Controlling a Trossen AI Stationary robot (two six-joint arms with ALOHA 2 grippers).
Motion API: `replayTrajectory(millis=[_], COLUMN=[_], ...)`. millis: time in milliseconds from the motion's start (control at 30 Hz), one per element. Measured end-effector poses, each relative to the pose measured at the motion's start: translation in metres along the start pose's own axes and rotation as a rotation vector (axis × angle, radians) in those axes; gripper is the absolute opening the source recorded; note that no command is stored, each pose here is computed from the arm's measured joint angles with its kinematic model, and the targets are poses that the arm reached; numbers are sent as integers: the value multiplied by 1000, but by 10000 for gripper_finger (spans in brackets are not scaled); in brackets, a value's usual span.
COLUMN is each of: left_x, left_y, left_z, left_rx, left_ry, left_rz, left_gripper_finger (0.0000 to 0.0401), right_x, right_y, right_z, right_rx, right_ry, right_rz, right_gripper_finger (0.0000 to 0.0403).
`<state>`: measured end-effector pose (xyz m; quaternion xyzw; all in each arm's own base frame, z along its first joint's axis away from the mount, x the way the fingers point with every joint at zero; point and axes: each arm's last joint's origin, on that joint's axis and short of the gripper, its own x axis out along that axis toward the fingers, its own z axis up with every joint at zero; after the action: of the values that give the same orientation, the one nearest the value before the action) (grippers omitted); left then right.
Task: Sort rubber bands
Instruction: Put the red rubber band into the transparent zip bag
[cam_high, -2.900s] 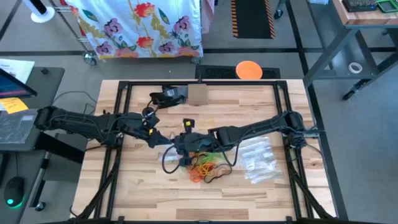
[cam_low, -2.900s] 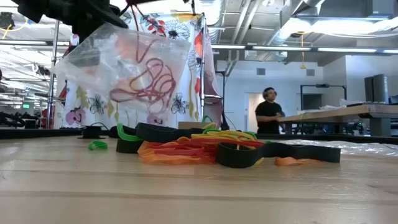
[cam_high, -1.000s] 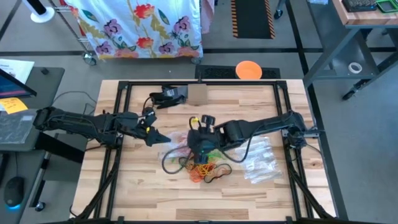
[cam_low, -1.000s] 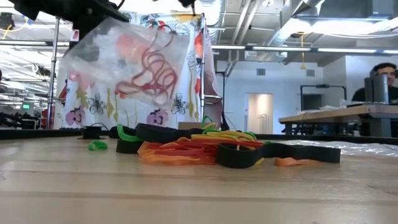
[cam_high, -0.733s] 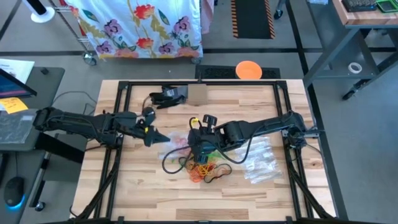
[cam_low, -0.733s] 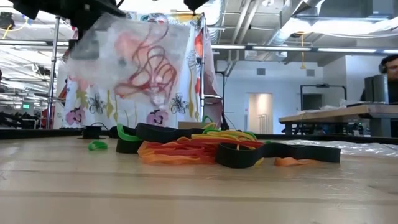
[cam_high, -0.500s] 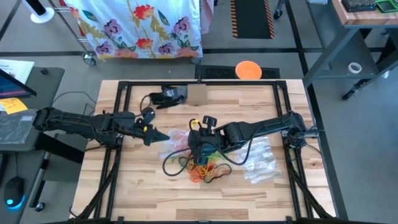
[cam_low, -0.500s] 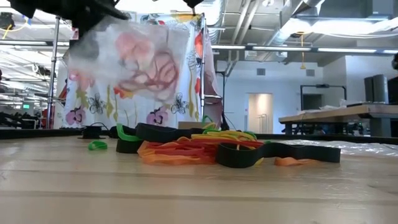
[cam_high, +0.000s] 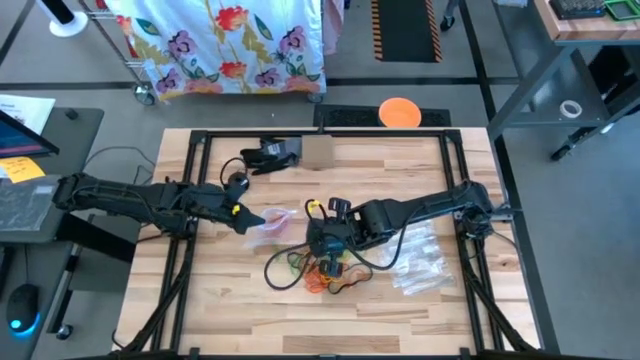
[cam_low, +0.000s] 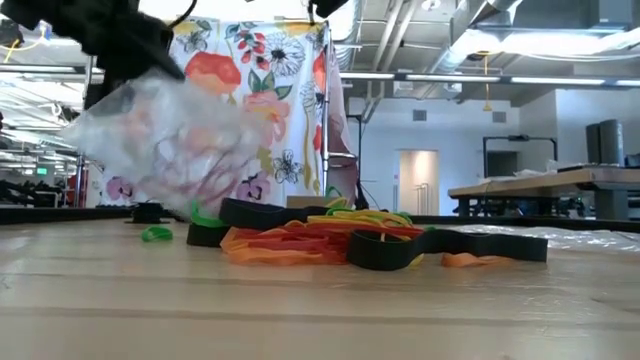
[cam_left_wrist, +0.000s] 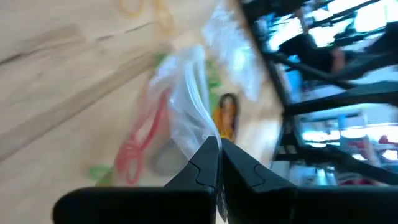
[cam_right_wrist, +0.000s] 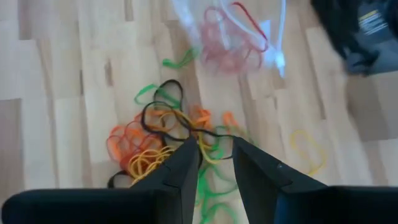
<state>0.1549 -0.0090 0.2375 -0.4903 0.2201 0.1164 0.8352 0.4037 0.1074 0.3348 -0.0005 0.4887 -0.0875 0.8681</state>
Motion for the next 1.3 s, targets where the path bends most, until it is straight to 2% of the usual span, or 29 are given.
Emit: replayTrajectory(millis=[167,300,400,533,700,800,1067,1133,1233,1300], left_x=[-1,-1,-1,-1,-1,-1,-1,-1,-1,-1], left_y=[1,0,-1,-1,-2,-3,-3,-3,-4,-4], left_z=[-3,-5,-5,-5,-4,-3,-3,-3,-3,-3], left_rx=[34,53,56,55,47,43,42,42,41,42], left_ry=[20,35,35,19,3,-2,-15,-16,-17,-18], left_rz=[11,1,-1,6,-6,-13,-11,-13,-16,-18], left_gripper_finger=[0,0,0,0,0,0,0,0,0,0], right_x=[51,79,100,133,167,170,170,170,165,158], right_y=[12,43,65,77,75,74,75,75,74,73], right_z=[-34,-53,-66,-76,-81,-84,-91,-91,-88,-84], right_rx=[76,114,118,126,87,51,11,11,12,15], right_ry=[119,47,17,28,23,29,65,66,54,35], right_rz=[51,222,280,256,210,158,112,111,117,124], right_gripper_finger=[97,97,97,97,97,97,90,69,16,9])
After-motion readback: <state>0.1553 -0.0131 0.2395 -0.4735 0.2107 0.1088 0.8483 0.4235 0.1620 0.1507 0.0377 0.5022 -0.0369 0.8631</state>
